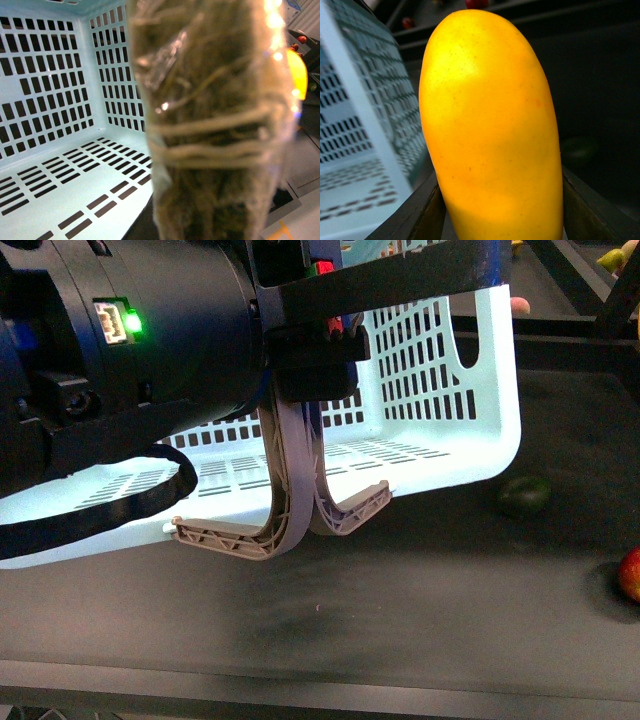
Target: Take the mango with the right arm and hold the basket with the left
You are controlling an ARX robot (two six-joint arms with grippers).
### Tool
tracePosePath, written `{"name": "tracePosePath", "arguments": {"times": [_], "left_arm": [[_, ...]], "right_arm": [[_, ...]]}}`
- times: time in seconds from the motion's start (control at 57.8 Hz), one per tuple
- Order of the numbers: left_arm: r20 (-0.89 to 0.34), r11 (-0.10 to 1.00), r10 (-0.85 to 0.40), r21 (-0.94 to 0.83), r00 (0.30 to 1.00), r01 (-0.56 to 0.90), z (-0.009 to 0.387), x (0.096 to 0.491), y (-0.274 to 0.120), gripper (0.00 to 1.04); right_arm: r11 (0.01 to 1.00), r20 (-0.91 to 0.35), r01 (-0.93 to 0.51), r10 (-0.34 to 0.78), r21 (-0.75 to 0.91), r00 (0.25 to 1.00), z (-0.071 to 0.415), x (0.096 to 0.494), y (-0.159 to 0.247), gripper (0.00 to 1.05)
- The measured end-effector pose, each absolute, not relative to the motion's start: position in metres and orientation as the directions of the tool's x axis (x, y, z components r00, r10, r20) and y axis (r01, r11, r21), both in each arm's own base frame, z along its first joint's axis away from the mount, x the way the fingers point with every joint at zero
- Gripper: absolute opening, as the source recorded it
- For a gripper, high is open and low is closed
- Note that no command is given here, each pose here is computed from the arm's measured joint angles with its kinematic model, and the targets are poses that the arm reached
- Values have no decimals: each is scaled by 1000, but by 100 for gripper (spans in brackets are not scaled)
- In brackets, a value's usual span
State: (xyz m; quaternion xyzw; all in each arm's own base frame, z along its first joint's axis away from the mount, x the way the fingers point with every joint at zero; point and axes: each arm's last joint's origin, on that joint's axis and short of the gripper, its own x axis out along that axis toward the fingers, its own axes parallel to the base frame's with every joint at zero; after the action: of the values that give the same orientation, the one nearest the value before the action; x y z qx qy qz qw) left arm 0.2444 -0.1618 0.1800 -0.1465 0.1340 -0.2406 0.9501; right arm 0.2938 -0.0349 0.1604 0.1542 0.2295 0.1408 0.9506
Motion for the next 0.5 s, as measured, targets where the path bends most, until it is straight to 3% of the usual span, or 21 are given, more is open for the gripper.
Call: {"name": "tracePosePath", "arguments": {"times": [0.225,0.502], "left_arm": [[-184,841,-497,-343,848,418,180,244,-162,4],[-184,841,-497,-343,848,418,180,244,-162,4]], "right_arm": [[874,-310,-319,438,367,844,196,288,13,55],[846,-307,-397,506,355,806,200,302,73,55]]}}
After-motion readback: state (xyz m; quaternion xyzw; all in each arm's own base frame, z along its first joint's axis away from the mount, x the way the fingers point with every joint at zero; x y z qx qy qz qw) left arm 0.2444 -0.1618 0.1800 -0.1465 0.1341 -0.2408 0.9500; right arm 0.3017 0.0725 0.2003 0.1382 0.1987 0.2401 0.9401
